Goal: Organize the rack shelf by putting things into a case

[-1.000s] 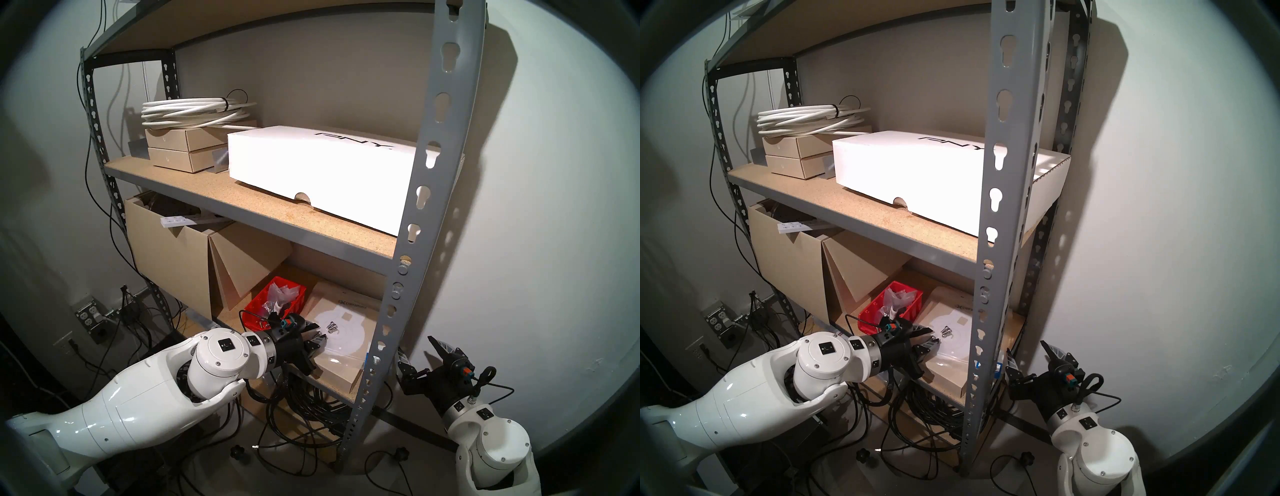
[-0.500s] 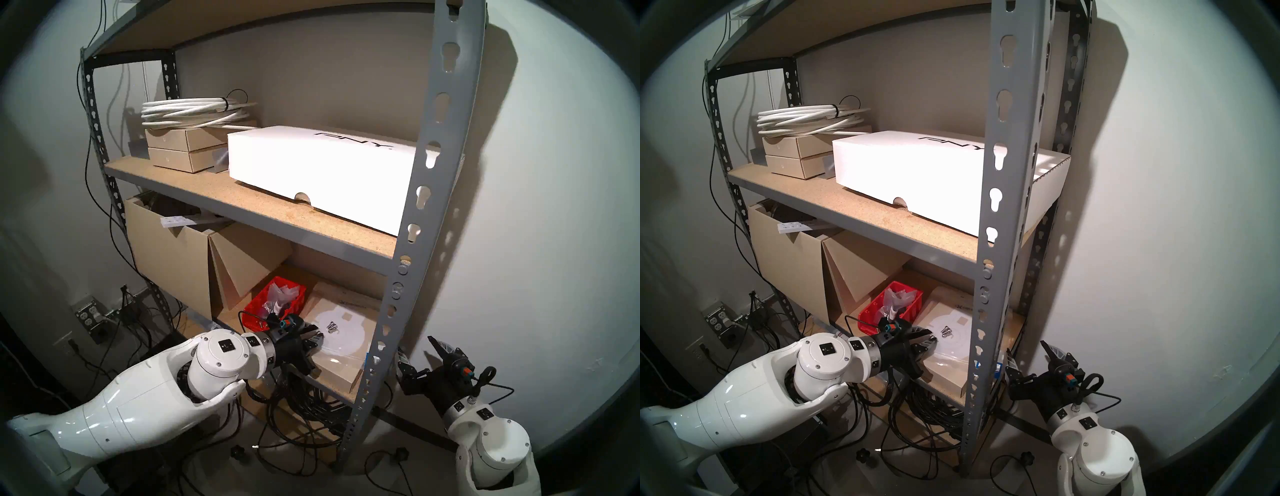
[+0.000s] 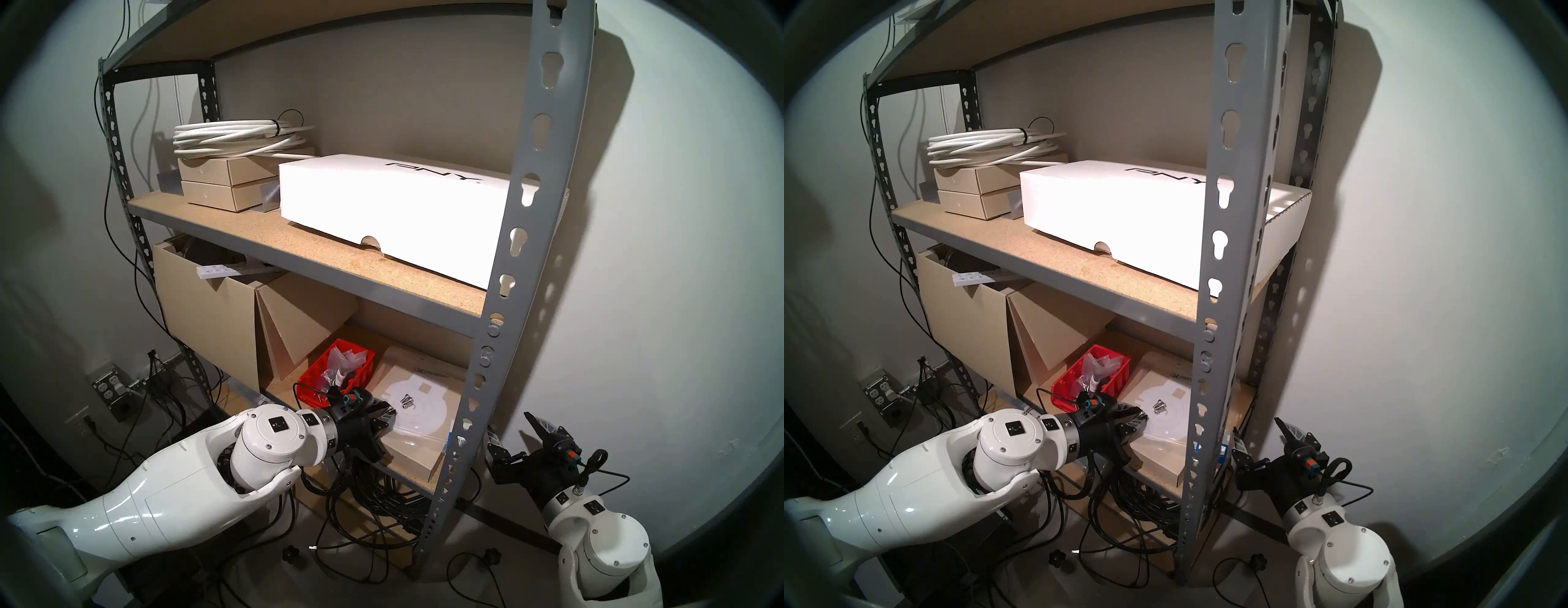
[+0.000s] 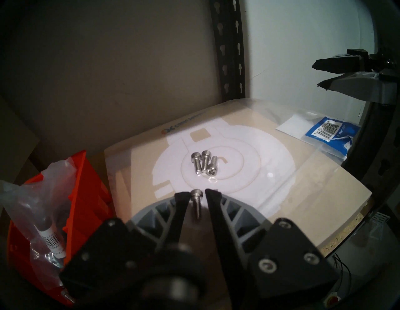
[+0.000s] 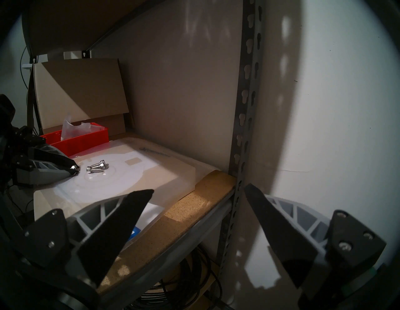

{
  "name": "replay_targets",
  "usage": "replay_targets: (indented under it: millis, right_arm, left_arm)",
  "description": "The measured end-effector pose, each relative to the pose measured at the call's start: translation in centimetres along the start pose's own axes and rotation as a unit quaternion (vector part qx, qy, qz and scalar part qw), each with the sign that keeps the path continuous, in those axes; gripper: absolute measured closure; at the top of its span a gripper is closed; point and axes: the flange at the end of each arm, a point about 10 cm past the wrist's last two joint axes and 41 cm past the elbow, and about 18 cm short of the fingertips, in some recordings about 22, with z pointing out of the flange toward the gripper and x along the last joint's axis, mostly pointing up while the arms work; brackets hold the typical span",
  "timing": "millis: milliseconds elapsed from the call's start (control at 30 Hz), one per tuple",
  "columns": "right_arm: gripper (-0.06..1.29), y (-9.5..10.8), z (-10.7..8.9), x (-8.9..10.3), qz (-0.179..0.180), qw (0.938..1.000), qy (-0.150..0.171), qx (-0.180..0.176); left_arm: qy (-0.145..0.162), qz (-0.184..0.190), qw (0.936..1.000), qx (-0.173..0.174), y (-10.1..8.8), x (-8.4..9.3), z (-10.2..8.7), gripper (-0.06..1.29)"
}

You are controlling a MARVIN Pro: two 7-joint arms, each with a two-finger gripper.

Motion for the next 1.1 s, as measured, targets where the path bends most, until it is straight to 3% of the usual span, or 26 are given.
replay_targets:
  millis: [333, 500, 1100]
  right_arm:
    - [0.01, 0.0, 0.0, 0.0, 0.000, 1.0000, 0.000, 0.000]
    - [0.01, 0.0, 0.0, 0.0, 0.000, 1.0000, 0.000, 0.000]
    - [0.01, 0.0, 0.0, 0.0, 0.000, 1.0000, 0.000, 0.000]
  left_arm:
    - [-0.004, -0.002, 1.0000, 0.006, -0.1, 0.0, 0.1, 0.99]
    - [-0.004, -0.003, 0.9999, 0.009, -0.2, 0.1, 0.1, 1.15]
    - [0.003, -0.022, 0.9996, 0.018, -0.2, -0.3, -1.0, 1.16]
